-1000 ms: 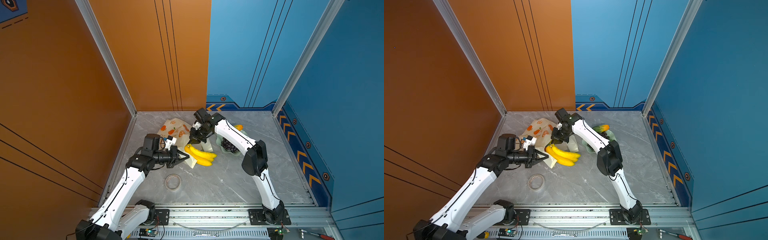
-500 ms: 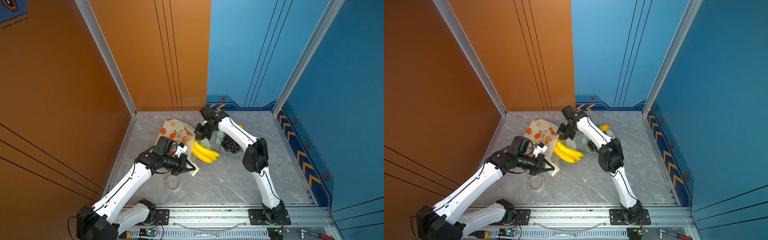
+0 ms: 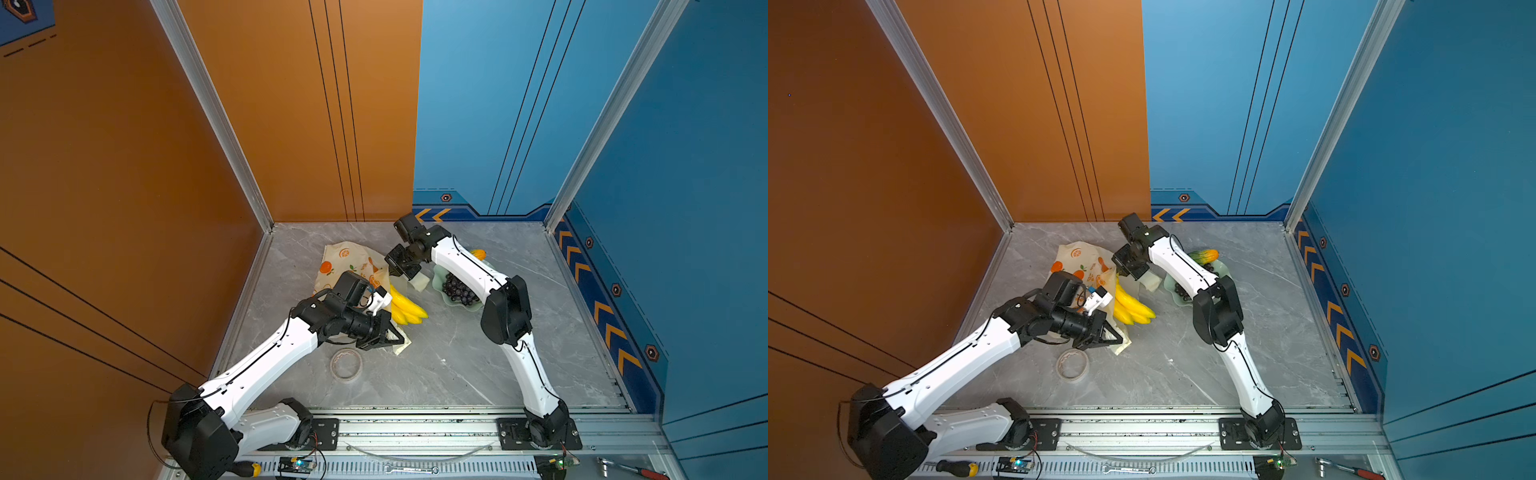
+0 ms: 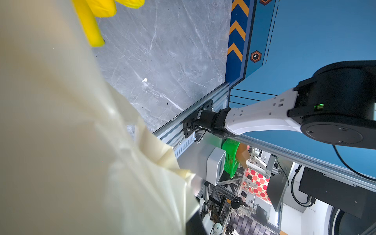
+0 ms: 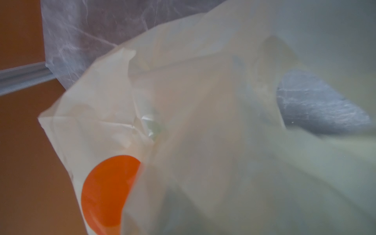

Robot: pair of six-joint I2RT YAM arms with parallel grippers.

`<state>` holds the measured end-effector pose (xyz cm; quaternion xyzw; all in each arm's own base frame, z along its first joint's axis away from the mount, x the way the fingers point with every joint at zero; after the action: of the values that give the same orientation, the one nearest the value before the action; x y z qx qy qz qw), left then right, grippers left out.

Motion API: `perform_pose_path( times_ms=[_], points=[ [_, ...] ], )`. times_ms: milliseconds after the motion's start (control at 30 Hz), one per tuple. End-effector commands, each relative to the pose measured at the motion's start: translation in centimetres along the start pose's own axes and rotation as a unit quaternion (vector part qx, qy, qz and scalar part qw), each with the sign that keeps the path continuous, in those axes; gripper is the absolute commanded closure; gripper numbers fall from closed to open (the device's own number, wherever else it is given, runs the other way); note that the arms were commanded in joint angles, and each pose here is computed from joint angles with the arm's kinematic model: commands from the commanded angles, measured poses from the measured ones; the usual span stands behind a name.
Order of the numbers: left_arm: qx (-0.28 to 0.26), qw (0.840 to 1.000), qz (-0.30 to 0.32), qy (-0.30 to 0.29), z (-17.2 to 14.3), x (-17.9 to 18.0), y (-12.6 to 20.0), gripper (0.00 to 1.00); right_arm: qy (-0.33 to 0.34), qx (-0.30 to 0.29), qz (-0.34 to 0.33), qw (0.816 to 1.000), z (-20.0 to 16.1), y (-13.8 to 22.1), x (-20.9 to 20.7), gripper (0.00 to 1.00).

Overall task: Place the fruits into the plastic bag
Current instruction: Place the fruit in the plastic bag.

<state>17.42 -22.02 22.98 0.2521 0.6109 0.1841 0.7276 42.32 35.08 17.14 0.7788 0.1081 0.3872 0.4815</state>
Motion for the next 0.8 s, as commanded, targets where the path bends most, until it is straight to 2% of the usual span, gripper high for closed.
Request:
perform_pose_path(
  times_ms=[0,67,267,333,500,767],
  points=[
    [0.0,1.0,0.014,-0.016,0.5,0.1,-0.4,1.0,-0.07,-0.027,0.008,0.997,0.9,-0.2,-0.1,1.0],
    [0.006,1.0,0.024,-0.019,0.5,0.3,-0.6,1.0,-0.103,-0.041,0.011,0.994,1.3,0.0,-0.3,1.0],
    [0.017,0.998,0.047,-0.028,0.6,0.5,-1.3,1.0,-0.179,-0.023,0.047,0.982,1.1,-1.4,0.3,1.0],
    [0.005,0.998,0.043,-0.043,1.5,-0.6,-1.0,1.0,-0.195,-0.028,0.054,0.979,0.9,-1.6,0.5,1.0],
    [0.003,0.998,0.026,-0.056,2.6,-2.0,-0.8,1.0,-0.268,-0.012,0.106,0.957,0.8,-2.8,1.6,1.0],
    [0.001,0.999,0.033,-0.042,2.2,-0.6,-0.2,1.0,-0.288,-0.014,0.132,0.948,1.5,-1.8,3.7,1.0]
  ],
)
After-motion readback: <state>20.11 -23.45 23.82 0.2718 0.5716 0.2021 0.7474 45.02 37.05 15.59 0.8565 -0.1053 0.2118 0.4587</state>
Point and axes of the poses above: each gripper's point midway between its finger pads, its own y axis back along the fingers, its own x axis along the line the jaws close on, z = x × y, the point moved 5 cm from there along y, back along the fingers, and after that the axes turned 8 degrees about -y, right-handed, at the moved point
